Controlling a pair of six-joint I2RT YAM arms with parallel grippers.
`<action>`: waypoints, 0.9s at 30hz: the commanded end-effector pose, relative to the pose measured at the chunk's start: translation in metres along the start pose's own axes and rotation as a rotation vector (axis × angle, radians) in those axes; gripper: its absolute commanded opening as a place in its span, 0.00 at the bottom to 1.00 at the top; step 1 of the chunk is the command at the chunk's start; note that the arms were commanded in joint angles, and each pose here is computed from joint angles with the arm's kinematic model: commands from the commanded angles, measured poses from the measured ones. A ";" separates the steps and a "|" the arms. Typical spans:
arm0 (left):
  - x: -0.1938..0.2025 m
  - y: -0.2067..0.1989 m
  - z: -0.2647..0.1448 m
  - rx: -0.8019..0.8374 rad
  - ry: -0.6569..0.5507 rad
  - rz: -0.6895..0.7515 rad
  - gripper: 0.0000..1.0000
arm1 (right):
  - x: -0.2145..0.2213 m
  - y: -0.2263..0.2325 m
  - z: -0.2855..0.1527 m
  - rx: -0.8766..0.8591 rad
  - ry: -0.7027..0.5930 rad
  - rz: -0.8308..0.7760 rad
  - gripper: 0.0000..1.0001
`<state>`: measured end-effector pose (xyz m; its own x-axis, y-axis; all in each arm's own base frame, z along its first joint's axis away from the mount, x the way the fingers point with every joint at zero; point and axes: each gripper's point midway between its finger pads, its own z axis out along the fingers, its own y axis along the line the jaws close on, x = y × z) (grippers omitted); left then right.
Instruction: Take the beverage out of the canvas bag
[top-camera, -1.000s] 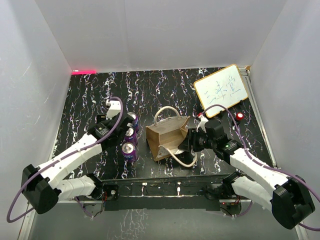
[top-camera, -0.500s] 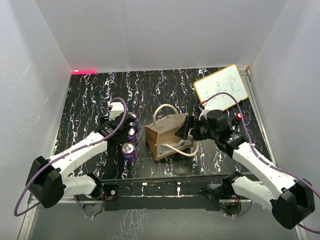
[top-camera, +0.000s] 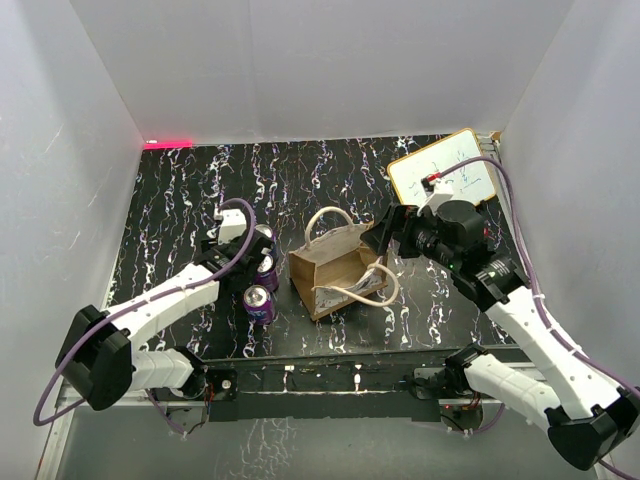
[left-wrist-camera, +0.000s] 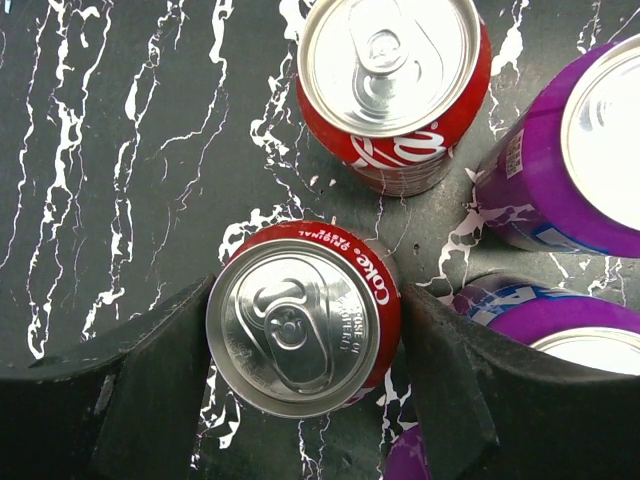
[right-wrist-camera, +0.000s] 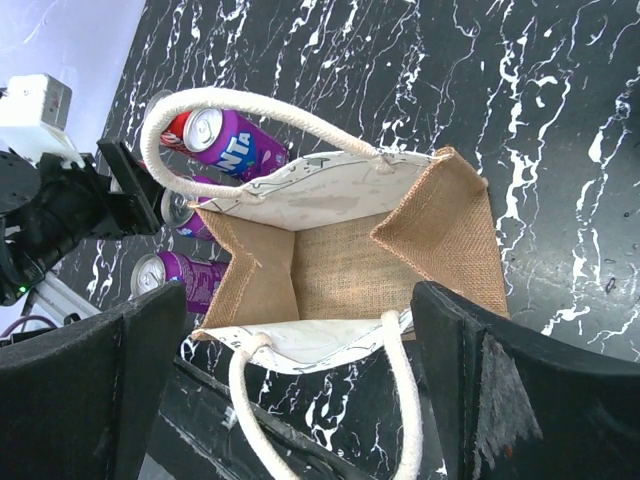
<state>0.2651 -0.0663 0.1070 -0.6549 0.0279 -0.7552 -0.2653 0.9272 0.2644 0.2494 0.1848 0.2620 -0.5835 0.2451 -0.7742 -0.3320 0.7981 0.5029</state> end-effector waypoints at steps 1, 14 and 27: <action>-0.012 0.006 0.000 -0.044 -0.047 -0.064 0.06 | -0.020 0.002 -0.016 0.021 -0.071 -0.033 0.99; -0.017 0.013 -0.008 -0.049 -0.048 -0.092 0.70 | -0.014 -0.003 -0.025 0.043 -0.065 -0.035 0.99; -0.115 0.026 -0.081 0.141 -0.180 -0.132 0.97 | -0.034 0.003 -0.044 0.054 -0.091 -0.128 0.99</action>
<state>0.2723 -0.0707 0.1704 -0.5751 -0.0361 -0.8173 -0.2964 0.9403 0.1670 0.2334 0.1613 0.2599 -0.5836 0.1972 -0.7877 -0.2964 0.8514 0.4327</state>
